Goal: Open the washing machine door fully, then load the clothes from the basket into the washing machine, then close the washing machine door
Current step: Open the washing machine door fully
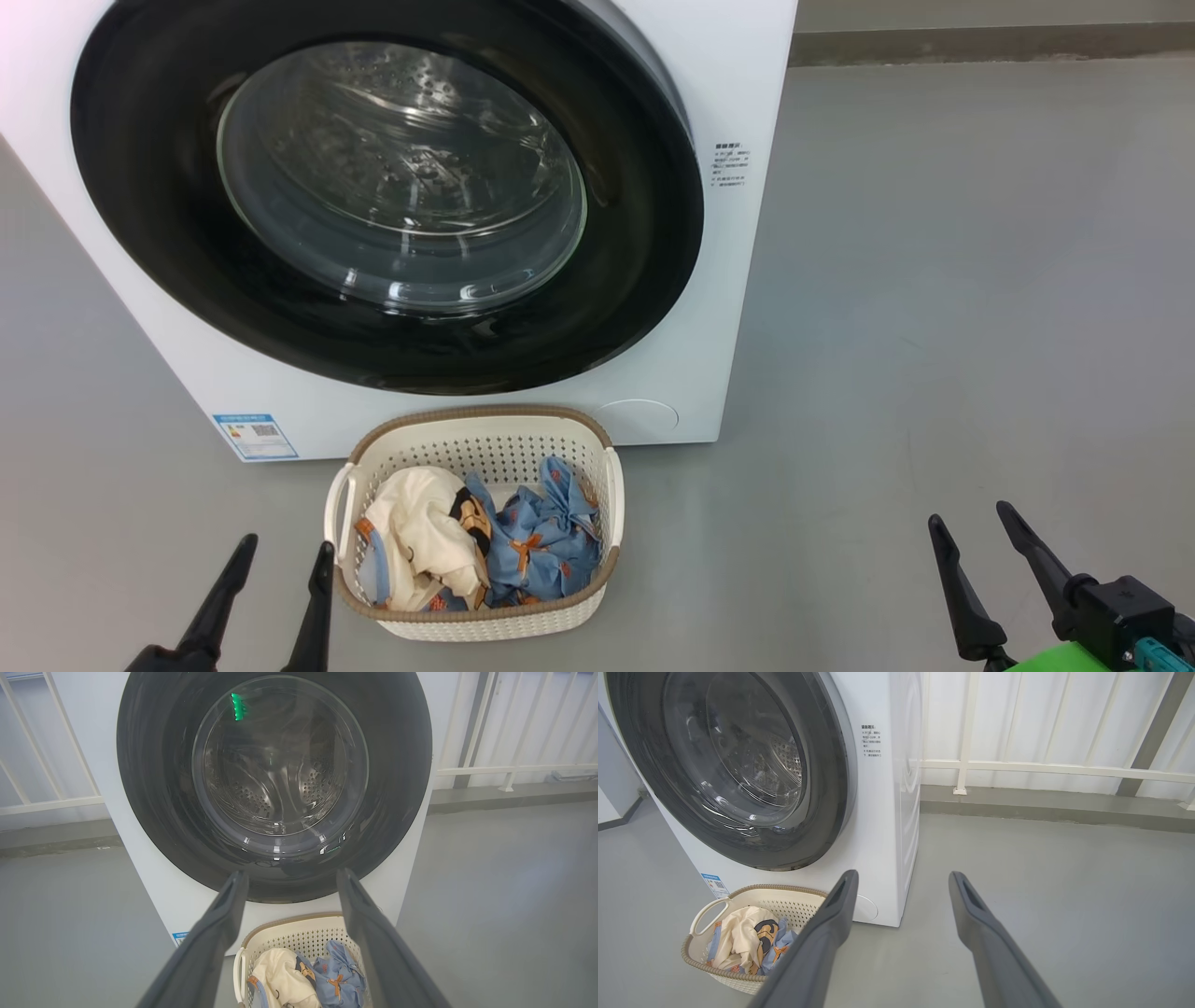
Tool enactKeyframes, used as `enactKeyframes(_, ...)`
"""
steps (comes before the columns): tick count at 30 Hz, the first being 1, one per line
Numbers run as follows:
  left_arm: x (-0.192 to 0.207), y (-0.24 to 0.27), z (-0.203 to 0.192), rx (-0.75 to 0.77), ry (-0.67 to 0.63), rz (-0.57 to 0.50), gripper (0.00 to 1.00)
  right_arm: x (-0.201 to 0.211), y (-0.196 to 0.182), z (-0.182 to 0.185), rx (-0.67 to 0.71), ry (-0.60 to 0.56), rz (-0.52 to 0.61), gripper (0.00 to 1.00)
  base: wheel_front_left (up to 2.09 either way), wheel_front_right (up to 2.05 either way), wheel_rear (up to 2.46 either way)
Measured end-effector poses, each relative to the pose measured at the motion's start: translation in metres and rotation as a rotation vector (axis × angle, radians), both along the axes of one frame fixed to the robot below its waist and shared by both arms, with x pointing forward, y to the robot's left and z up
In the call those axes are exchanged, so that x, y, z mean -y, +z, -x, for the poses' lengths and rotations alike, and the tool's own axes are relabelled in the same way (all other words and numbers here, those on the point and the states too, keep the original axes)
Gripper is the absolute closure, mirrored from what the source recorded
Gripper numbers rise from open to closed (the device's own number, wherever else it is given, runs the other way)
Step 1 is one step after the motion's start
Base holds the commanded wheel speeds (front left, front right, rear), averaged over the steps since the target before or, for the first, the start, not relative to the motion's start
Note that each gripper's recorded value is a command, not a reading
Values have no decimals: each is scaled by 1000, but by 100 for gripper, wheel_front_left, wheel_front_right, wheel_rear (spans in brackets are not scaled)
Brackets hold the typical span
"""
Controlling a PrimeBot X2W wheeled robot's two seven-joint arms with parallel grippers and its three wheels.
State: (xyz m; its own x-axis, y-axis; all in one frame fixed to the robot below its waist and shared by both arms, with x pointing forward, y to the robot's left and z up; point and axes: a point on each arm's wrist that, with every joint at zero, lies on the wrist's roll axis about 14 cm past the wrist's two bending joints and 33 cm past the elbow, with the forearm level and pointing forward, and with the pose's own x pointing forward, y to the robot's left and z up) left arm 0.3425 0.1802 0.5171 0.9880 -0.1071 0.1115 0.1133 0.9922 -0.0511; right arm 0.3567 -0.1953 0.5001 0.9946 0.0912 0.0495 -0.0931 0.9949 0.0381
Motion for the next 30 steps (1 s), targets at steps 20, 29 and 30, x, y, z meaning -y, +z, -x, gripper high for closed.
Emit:
enactKeyframes(20,0,-3,-1,-8,-2,0,0,14,7,-1,28,-89,-180,100,0,0,0)
enactKeyframes(29,-2,-15,-2,-51,3,-4,0,78,10,-3,135,-342,-773,100,0,0,0)
enactKeyframes(30,-2,-17,-3,-55,3,-5,0,84,9,-4,149,-362,-827,100,0,0,0)
